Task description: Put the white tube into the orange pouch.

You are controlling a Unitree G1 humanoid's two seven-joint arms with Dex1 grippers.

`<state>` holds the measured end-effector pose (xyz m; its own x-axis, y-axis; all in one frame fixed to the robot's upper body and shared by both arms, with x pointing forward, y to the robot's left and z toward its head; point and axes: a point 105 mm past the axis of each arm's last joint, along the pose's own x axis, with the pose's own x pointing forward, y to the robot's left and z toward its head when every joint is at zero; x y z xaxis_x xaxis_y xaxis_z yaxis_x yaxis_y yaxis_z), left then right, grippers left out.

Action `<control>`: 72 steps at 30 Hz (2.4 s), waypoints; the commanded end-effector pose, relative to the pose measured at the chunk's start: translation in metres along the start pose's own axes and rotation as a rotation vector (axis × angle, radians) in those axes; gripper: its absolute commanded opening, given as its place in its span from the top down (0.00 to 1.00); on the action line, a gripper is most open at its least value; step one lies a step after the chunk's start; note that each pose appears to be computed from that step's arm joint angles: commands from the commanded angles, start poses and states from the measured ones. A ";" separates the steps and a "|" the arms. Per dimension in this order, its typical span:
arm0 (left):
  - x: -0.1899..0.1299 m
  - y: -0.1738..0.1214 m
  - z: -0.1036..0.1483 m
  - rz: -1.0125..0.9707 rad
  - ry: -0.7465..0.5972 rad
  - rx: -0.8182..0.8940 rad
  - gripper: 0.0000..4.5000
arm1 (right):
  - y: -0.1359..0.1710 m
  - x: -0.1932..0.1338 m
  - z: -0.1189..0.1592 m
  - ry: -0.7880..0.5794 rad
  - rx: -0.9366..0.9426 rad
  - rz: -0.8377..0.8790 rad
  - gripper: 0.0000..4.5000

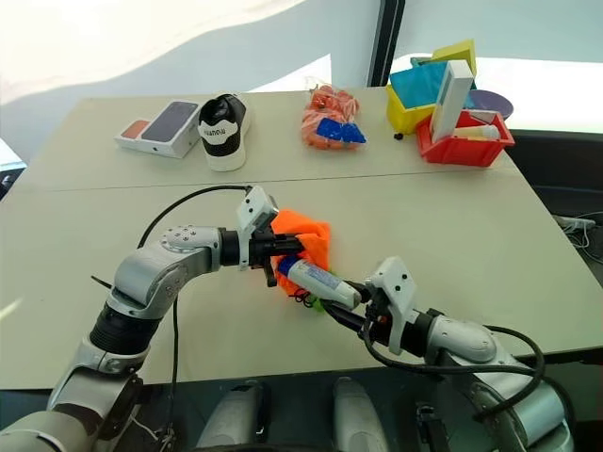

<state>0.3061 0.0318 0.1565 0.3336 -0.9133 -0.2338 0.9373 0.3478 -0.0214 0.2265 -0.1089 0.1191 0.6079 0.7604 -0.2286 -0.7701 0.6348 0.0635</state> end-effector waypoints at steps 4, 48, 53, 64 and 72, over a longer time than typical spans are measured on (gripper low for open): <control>-0.001 -0.017 0.015 -0.063 -0.027 0.043 1.00 | -0.018 0.016 0.004 -0.010 -0.025 -0.139 0.66; -0.002 -0.005 0.003 0.056 -0.066 -0.053 1.00 | -0.038 0.095 0.047 -0.021 -0.252 -0.302 0.66; -0.007 -0.005 -0.001 0.059 -0.070 -0.070 1.00 | -0.034 0.096 0.044 -0.007 -0.300 -0.254 0.66; -0.022 0.013 -0.014 0.170 -0.116 -0.213 1.00 | -0.004 0.072 0.058 -0.122 -0.257 -0.020 0.02; -0.026 0.018 -0.010 0.185 -0.157 -0.256 1.00 | -0.013 0.044 0.043 -0.071 -0.190 0.017 0.22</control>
<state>0.3132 0.0619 0.1418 0.5202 -0.8418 -0.1441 0.8034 0.5395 -0.2519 0.2750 -0.0738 0.1435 0.6067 0.7756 -0.1742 -0.7947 0.5973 -0.1082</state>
